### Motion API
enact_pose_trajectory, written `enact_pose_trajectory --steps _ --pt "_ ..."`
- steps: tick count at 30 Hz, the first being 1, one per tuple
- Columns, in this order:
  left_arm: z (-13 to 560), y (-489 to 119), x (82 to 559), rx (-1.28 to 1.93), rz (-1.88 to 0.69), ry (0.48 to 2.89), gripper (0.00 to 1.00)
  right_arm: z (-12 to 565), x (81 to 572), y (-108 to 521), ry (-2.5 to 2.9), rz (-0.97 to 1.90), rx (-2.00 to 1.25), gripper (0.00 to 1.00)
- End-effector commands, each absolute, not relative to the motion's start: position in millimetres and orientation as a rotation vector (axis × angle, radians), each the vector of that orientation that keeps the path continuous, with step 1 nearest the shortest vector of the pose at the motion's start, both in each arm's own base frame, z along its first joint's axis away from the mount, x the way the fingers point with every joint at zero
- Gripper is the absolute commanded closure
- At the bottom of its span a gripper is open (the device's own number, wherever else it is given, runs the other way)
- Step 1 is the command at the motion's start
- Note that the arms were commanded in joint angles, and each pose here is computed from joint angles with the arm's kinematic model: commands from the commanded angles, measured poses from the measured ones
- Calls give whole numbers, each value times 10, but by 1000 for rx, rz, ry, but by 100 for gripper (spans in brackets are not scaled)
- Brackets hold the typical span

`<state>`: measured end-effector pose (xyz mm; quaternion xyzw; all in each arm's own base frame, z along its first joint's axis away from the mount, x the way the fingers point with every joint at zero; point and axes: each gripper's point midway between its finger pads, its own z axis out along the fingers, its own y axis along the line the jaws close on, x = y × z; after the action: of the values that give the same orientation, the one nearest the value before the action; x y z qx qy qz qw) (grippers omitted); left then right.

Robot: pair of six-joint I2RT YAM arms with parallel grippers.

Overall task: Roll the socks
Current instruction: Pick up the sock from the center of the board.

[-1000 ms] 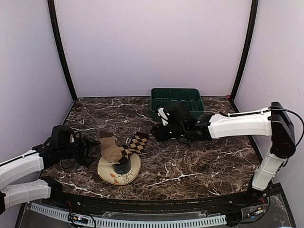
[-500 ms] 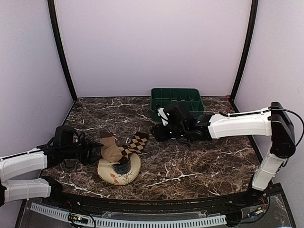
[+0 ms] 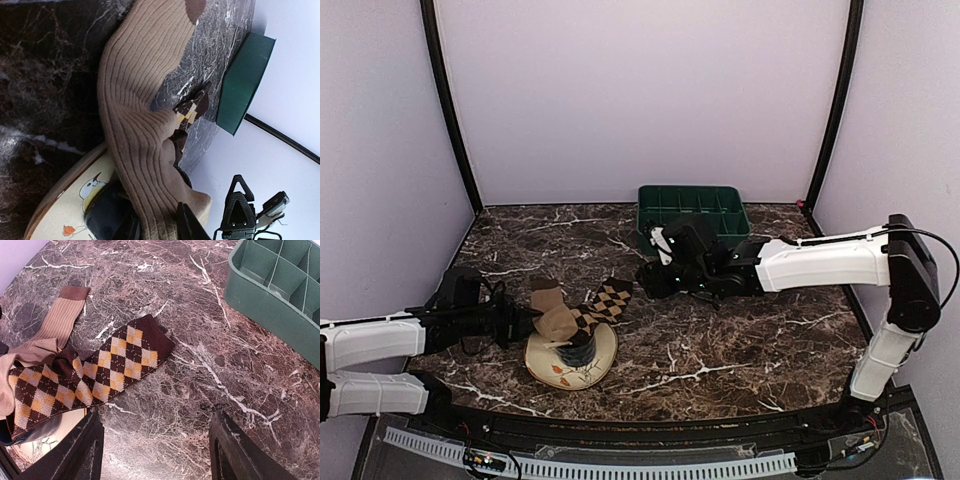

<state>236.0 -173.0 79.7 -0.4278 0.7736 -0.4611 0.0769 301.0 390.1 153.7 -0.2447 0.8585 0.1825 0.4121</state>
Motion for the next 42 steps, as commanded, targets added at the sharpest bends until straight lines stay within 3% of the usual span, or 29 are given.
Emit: enact_pose_trajectory --steps 1,4,11,27,34,42 --pt "809 -1751 2359 -1261 -1409 2303 79 1633 3015 4041 2124 491 -616 34" --pt "817 -1746 2357 -1261 -1410 2298 89 1627 3016 4055 2125 491 -619 34" --pt "915 -1690 2350 -1245 -1391 2268 98 1626 2998 4065 2127 489 -624 34" --pt "1553 -1486 2731 -882 -1251 2028 100 1644 2993 4037 2108 479 -614 34" --pt "2262 -1406 3148 -588 -1165 1833 100 1651 2991 3905 2080 455 -579 34" --pt "3247 -1890 3550 -157 -1264 1702 100 1848 3067 3699 2021 409 -458 34"
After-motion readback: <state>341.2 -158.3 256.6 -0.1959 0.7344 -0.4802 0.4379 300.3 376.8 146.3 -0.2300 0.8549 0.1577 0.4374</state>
